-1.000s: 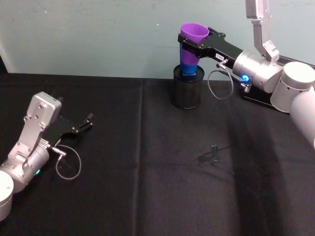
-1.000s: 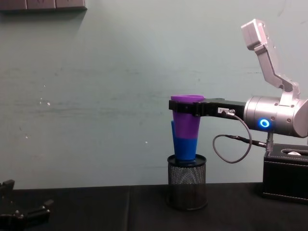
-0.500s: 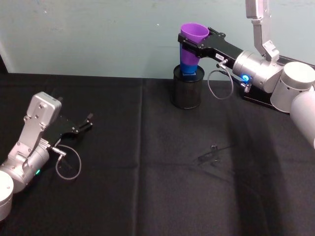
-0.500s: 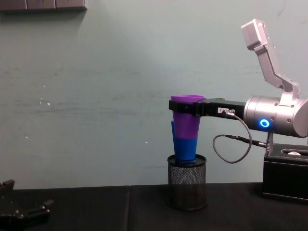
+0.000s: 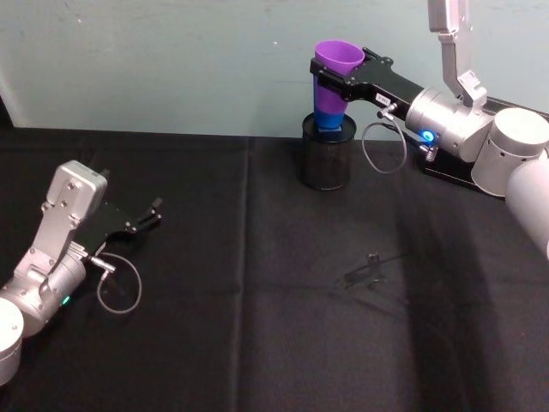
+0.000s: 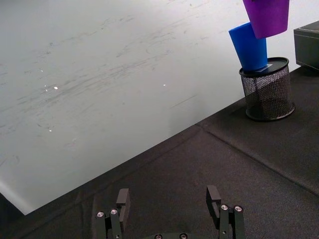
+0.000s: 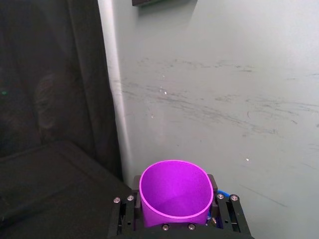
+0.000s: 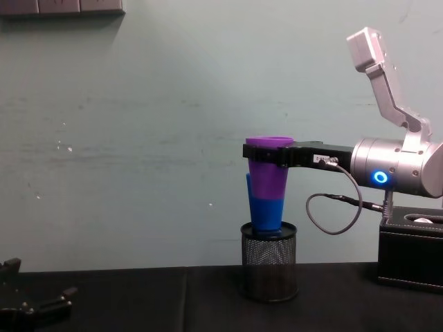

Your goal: Pick up one cup with a gripper and tap it against the other cup.

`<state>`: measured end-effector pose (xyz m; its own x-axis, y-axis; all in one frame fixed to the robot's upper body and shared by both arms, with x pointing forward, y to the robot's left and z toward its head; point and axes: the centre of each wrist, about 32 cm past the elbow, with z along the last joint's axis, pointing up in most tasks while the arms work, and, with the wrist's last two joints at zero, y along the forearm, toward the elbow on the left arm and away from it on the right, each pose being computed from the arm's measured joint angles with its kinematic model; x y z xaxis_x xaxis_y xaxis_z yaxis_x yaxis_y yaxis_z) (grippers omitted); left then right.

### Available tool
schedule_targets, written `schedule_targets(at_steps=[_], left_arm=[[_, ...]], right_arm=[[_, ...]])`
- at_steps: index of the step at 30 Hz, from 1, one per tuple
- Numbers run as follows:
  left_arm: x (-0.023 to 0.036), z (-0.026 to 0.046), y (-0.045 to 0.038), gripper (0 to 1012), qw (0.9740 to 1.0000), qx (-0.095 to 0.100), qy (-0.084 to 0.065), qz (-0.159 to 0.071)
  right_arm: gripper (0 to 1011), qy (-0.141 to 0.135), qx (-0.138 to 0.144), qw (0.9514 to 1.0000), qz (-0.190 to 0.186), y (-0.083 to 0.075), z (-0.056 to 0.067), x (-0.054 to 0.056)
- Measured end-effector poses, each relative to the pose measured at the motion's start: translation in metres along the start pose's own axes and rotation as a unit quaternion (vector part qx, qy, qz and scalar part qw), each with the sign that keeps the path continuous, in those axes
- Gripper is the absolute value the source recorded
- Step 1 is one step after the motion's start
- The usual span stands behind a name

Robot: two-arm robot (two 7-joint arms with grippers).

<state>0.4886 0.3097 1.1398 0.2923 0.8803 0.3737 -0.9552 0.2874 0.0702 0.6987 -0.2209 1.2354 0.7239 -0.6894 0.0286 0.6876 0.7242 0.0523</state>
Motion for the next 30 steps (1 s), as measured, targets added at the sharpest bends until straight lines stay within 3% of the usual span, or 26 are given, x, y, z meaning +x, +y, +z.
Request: schedule_targets(at_steps=[17,30], left_arm=[[0.0000,0.0000,0.0000,1005,1.0000,0.000,0.000,0.000],[0.0000,0.0000,0.0000,1005,1.0000,0.000,0.000,0.000]], right_arm=[[731,0.005,0.007,0.9998,0.017,-0.005,0.001,-0.002],[731,0.021,0.004,0.9984,0.053,-0.035,0.014,-0.011]])
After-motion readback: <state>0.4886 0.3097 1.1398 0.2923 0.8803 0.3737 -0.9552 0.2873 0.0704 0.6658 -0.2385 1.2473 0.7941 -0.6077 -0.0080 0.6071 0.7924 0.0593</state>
